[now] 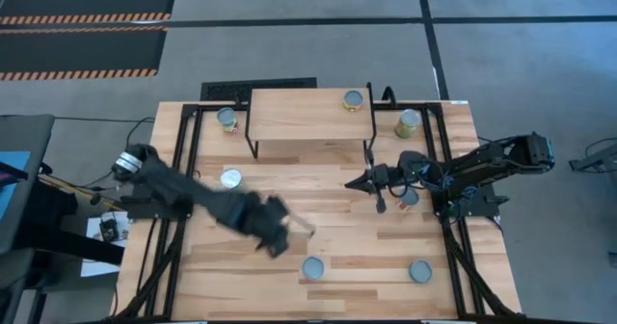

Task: Pick and place cans onto a shelf
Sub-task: Put the canned peach on the shelf

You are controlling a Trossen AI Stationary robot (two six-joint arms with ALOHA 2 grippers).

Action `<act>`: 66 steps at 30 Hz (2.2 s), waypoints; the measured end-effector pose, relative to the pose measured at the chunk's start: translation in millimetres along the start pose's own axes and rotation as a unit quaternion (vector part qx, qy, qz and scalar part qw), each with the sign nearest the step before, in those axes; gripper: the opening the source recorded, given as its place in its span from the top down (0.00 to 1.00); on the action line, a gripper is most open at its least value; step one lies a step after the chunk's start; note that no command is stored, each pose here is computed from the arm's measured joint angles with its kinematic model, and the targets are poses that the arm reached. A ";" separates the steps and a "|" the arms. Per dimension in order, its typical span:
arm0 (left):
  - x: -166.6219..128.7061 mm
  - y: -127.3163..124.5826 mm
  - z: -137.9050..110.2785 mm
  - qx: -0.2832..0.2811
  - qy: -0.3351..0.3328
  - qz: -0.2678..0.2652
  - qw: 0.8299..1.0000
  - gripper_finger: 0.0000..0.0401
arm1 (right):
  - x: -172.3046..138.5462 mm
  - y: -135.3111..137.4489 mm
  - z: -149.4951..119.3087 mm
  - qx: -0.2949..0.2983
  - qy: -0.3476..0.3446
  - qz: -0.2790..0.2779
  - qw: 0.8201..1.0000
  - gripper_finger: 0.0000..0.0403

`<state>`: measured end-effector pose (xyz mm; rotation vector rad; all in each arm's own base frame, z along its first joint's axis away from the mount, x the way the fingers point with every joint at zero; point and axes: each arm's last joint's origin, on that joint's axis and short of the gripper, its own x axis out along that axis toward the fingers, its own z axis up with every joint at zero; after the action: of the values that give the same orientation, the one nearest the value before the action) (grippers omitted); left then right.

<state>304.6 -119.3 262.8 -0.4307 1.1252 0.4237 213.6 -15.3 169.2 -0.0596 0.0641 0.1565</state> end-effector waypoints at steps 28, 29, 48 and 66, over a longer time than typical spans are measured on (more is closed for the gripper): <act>-20.0 181.1 267.8 0.231 -0.116 0.083 0.962 1.00 | 2.3 13.1 -5.4 0.016 0.031 0.032 0.999 0.97; -15.2 183.8 272.8 0.232 -0.113 0.085 0.962 1.00 | 2.4 13.1 -5.2 0.016 0.030 0.032 0.999 0.97; 10.0 203.0 277.9 0.213 -0.082 0.091 0.969 0.94 | 2.3 13.1 -5.0 0.015 0.029 0.032 0.999 0.97; 4.3 195.2 286.5 0.223 -0.133 0.101 0.960 0.91 | 2.3 13.3 -5.2 0.016 0.029 0.033 0.999 0.97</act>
<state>421.8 197.3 341.7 0.1362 0.9673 0.3779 213.5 -2.2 163.2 -0.0309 0.1272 0.2190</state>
